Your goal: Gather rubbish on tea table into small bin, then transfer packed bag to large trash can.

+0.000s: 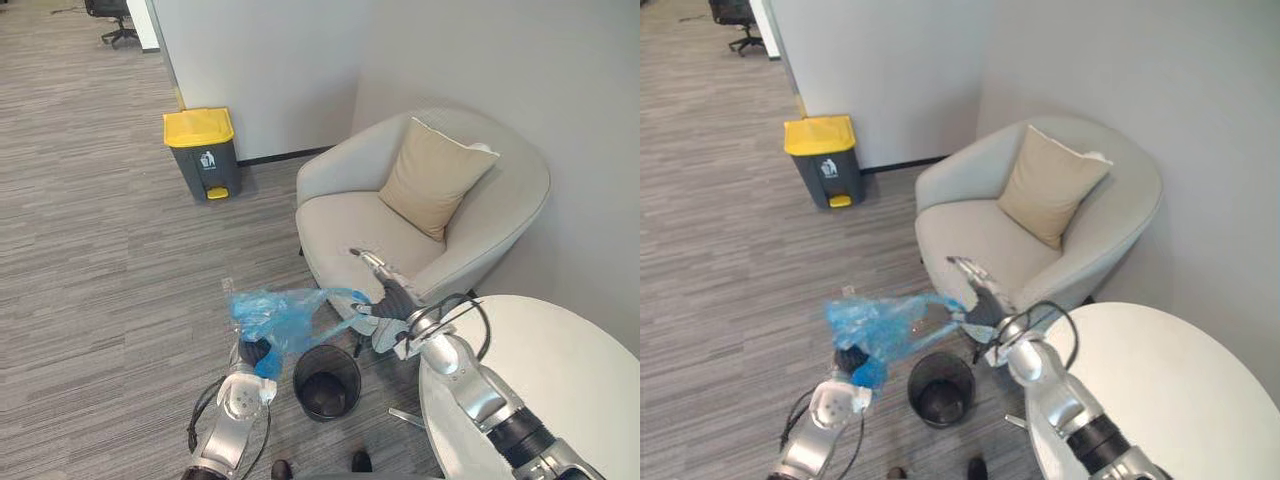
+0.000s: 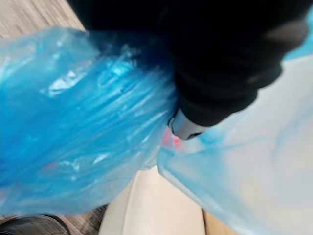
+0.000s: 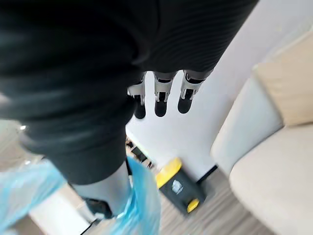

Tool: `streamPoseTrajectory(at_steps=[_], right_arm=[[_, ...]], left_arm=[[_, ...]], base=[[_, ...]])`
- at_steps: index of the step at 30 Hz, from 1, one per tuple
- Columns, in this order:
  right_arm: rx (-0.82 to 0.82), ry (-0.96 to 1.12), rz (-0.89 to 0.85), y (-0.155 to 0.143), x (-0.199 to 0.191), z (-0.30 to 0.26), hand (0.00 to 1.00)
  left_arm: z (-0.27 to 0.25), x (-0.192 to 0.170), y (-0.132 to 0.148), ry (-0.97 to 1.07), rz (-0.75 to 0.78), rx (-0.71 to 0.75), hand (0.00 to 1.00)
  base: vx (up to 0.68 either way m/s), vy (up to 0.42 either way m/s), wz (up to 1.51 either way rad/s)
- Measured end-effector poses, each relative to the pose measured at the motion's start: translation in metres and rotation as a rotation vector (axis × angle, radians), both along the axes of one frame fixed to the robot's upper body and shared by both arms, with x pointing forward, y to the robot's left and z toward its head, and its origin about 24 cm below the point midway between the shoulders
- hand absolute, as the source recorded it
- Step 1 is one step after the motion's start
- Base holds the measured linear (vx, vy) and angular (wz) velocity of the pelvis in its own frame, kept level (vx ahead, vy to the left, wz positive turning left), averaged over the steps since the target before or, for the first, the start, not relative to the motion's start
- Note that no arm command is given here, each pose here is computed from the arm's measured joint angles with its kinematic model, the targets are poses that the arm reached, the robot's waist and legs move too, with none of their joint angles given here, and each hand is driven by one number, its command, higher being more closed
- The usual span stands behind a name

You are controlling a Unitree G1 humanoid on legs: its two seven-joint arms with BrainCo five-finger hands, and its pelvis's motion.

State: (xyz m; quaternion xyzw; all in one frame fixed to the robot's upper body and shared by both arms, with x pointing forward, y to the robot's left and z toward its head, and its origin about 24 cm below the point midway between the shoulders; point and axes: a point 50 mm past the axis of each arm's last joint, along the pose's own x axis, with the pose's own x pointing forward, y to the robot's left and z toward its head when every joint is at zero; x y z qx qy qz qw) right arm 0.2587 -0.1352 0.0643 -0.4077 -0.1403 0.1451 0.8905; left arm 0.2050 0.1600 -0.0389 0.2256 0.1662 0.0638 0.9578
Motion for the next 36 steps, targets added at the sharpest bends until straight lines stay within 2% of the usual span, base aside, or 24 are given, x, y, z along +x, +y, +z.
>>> streamPoseTrajectory(at_steps=[2, 5, 7, 11, 16, 20, 28, 36], right_arm=[[0.015, 0.027, -0.037, -0.004, -0.007, -0.009, 0.0], [0.147, 0.118, -0.144, -0.009, -0.018, -0.029, 0.0], [0.363, 0.325, -0.297, -0.016, -0.025, -0.067, 0.0], [0.528, 0.636, -0.449, -0.023, -0.046, -0.124, 0.0], [0.555, 0.852, -0.57, -0.028, -0.073, -0.165, 0.0], [0.546, 1.003, -0.691, -0.038, -0.1, -0.192, 0.0], [0.545, 1.079, -0.84, -0.053, -0.121, -0.207, 0.0], [0.59, 1.043, -0.85, -0.044, -0.108, -0.203, 0.0]], left_arm=[[-0.004, -0.005, 0.005, 0.019, 0.033, -0.017, 1.0], [-0.012, -0.012, 0.011, 0.057, 0.066, -0.017, 1.0], [-0.027, -0.02, 0.018, 0.13, 0.132, -0.053, 1.0], [-0.049, -0.036, 0.026, 0.243, 0.204, -0.097, 1.0], [-0.069, -0.054, 0.036, 0.356, 0.268, -0.139, 1.0], [-0.093, -0.084, 0.04, 0.506, 0.364, -0.213, 1.0], [-0.112, -0.117, 0.044, 0.64, 0.486, -0.296, 1.0], [-0.111, -0.105, 0.037, 0.611, 0.504, -0.343, 1.0]], base=[[0.0, -0.004, 0.06], [0.0, -0.012, 0.11], [0.0, -0.008, 0.08], [0.0, 0.007, 0.06], [0.01, 0.002, 0.08], [0.0, 0.008, 0.08], [-0.01, 0.006, -0.03], [-0.01, 0.021, -0.42]])
